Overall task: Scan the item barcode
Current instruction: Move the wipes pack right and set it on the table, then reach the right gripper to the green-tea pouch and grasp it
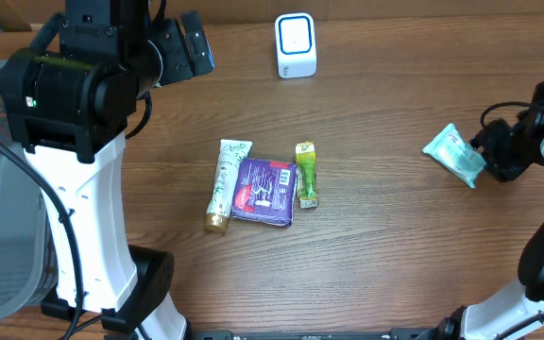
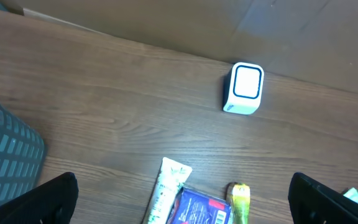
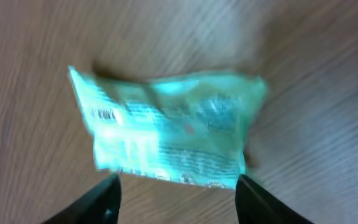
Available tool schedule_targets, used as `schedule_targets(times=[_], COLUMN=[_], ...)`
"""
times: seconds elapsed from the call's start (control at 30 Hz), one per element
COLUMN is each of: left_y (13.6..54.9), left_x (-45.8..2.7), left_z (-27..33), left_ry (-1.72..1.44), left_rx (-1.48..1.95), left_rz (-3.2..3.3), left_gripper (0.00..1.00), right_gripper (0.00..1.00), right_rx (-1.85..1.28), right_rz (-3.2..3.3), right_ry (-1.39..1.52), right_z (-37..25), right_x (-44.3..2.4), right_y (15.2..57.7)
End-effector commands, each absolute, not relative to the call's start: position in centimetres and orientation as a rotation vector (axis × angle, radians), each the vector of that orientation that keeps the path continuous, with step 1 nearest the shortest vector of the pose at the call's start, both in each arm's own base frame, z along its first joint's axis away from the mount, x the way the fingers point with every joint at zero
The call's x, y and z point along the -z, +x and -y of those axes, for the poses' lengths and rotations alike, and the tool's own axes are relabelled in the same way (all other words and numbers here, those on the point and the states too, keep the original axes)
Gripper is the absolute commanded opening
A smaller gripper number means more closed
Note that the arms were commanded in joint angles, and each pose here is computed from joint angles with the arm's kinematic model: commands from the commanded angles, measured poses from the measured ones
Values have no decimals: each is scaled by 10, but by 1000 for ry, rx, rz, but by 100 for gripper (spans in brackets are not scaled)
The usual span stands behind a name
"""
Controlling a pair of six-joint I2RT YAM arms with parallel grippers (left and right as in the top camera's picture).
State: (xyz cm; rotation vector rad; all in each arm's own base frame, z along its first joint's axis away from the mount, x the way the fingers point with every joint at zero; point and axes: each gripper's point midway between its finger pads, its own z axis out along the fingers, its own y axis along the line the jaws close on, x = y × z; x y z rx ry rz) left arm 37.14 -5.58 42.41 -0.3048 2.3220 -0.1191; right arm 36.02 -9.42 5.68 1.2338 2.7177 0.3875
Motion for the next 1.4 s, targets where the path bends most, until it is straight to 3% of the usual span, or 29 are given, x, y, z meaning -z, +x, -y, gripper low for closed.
schedule_targets(times=[0.0, 0.2, 0.3, 0.47, 0.57, 0.83, 0.97, 1.37], left_y=[374, 374, 374, 374, 374, 374, 374, 374], left_x=[-422, -422, -422, -422, -422, -422, -422, -422], left_z=[52, 52, 52, 52, 52, 52, 52, 52], left_ry=[-326, -326, -326, -326, -326, -326, -326, -324], left_rx=[102, 102, 102, 102, 102, 102, 102, 102], left_rz=[-2323, -2323, -2323, -2323, -2323, -2323, -2323, -2324], left_gripper=[99, 100, 99, 100, 100, 99, 99, 100], right_gripper=[60, 64, 59, 27, 15, 14, 8, 4], right_rx=[-419, -587, -609, -653, -631, -594, -609, -770], right_rz=[-2703, -2770, -2776, -2784, -2790, -2836, -2843, -2952], right_ry=[1136, 467, 298, 16, -60, -221, -322, -361], right_z=[89, 10, -33, -114, -150, -214, -239, -257], right_x=[-85, -145, -152, -153, -152, -144, -131, -90], right_y=[375, 402, 408, 405, 399, 366, 349, 306])
